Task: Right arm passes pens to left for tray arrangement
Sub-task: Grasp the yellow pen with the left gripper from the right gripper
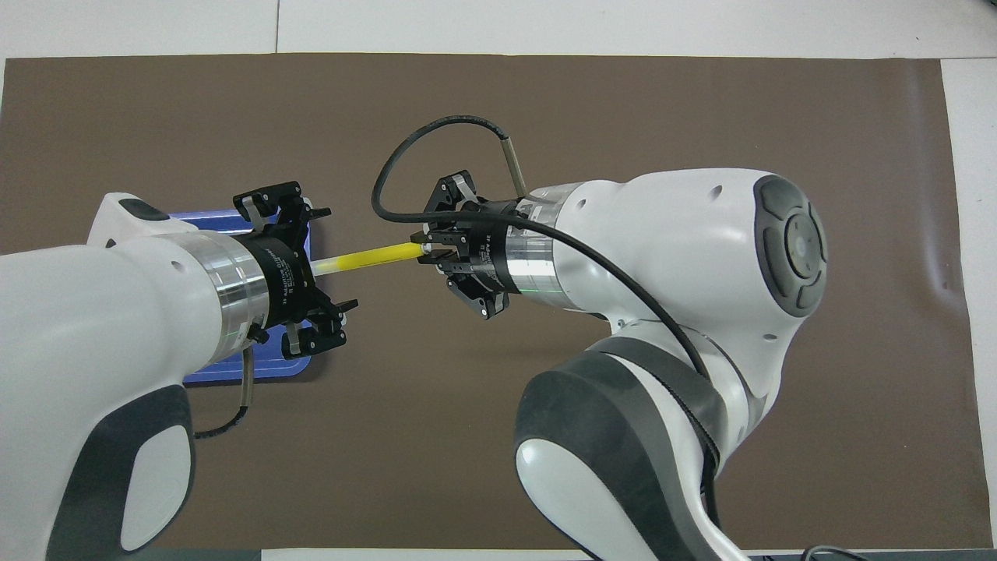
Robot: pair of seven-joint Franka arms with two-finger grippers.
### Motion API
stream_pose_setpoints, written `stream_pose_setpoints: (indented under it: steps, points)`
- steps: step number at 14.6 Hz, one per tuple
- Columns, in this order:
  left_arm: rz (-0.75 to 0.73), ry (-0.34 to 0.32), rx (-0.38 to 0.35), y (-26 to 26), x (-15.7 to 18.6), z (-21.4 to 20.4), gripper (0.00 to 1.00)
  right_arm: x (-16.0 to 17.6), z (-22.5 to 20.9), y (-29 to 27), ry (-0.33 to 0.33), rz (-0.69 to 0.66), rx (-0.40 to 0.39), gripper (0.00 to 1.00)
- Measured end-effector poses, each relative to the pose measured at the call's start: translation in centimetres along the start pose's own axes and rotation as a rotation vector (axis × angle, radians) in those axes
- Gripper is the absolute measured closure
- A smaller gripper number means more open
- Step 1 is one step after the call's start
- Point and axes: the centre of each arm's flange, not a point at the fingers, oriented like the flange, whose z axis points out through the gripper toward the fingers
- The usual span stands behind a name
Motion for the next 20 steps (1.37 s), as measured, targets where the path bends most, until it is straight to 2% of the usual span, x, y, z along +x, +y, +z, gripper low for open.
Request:
stream_pose_setpoints:
  steps: [7,9,13,17,18,20]
  points:
    - [-0.009,0.014,0.014,0.44,-0.04,1.12,0.03,-1.27,0.48,0.39,-0.011,-0.018,-0.010,0.82]
    - [-0.009,0.016,0.016,0.43,-0.04,1.11,0.19,-1.28,0.47,0.39,-0.011,-0.018,-0.010,0.82]
    - [0.015,0.040,0.027,-0.02,-0.55,0.82,0.20,-1.28,0.47,0.39,-0.010,-0.019,-0.010,0.82]
    - [0.022,0.044,0.031,-0.21,-0.82,0.69,0.27,-1.27,0.47,0.39,-0.007,-0.022,-0.010,0.82]
    - [0.023,0.045,0.031,-0.22,-0.82,0.70,0.33,-1.26,0.47,0.39,-0.005,-0.023,-0.010,0.82]
    - [0.023,0.046,0.032,-0.24,-0.84,0.70,0.56,-1.26,0.46,0.38,-0.004,-0.025,-0.010,0.82]
